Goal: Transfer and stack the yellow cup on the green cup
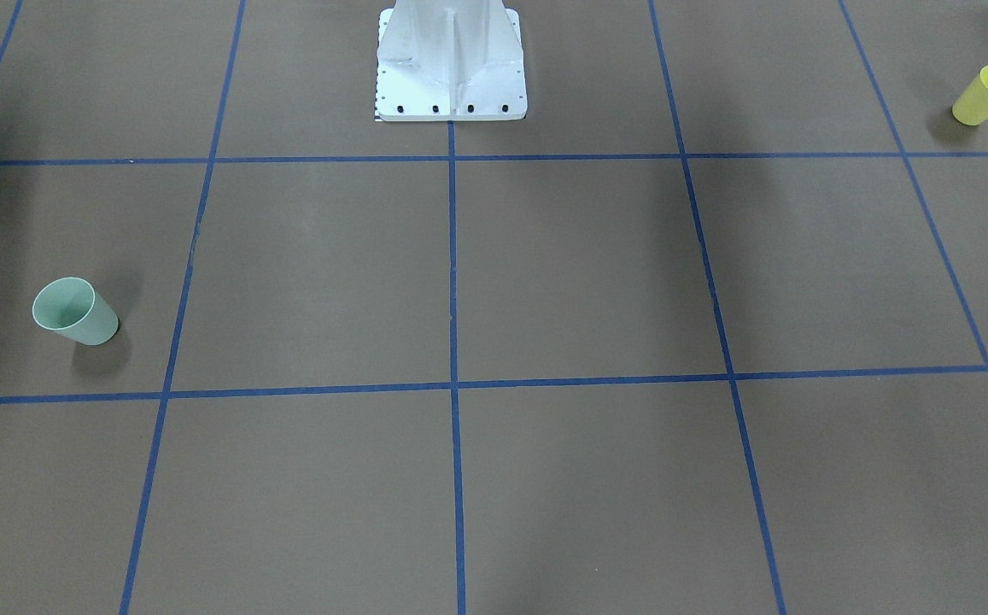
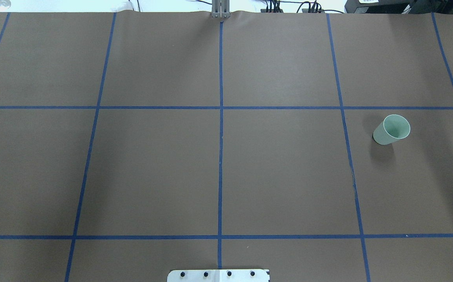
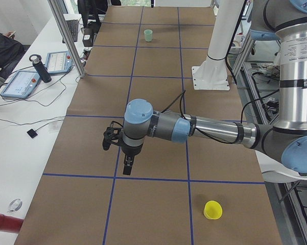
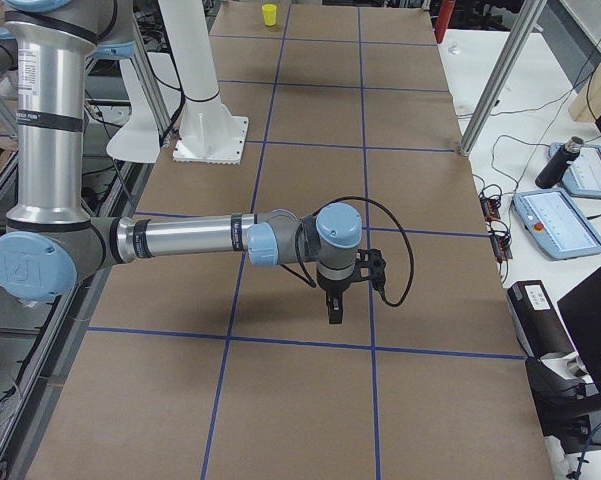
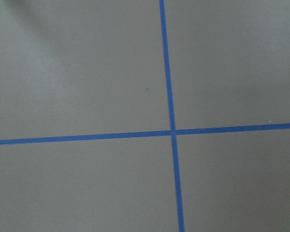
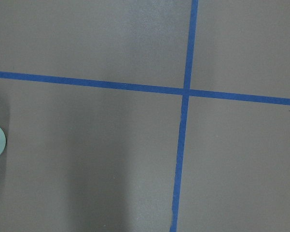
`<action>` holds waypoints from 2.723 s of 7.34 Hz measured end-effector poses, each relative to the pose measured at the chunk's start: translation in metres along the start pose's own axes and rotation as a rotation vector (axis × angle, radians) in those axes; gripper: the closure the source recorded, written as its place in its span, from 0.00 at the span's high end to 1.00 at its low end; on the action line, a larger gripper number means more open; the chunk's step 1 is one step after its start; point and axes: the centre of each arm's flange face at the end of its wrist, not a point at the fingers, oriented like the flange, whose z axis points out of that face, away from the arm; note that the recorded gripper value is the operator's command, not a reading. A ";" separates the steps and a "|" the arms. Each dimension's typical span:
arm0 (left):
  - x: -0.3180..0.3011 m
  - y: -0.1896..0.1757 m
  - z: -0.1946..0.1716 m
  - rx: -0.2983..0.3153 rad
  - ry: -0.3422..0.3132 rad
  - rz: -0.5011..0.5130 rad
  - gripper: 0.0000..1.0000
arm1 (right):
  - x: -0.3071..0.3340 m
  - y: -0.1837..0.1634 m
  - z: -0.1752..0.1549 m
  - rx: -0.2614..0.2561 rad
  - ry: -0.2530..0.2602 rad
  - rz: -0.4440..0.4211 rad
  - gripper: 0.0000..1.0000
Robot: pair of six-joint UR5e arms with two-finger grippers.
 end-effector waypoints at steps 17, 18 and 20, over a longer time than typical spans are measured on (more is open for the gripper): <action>0.175 0.121 -0.042 0.035 -0.334 -0.745 1.00 | -0.016 -0.003 -0.015 0.031 -0.018 -0.029 1.00; 0.189 0.128 -0.030 0.032 -0.391 -0.775 1.00 | -0.016 -0.003 -0.015 0.031 -0.018 -0.029 1.00; 0.217 0.148 -0.005 0.035 -0.520 -0.841 1.00 | -0.016 -0.003 -0.015 0.031 -0.017 -0.030 1.00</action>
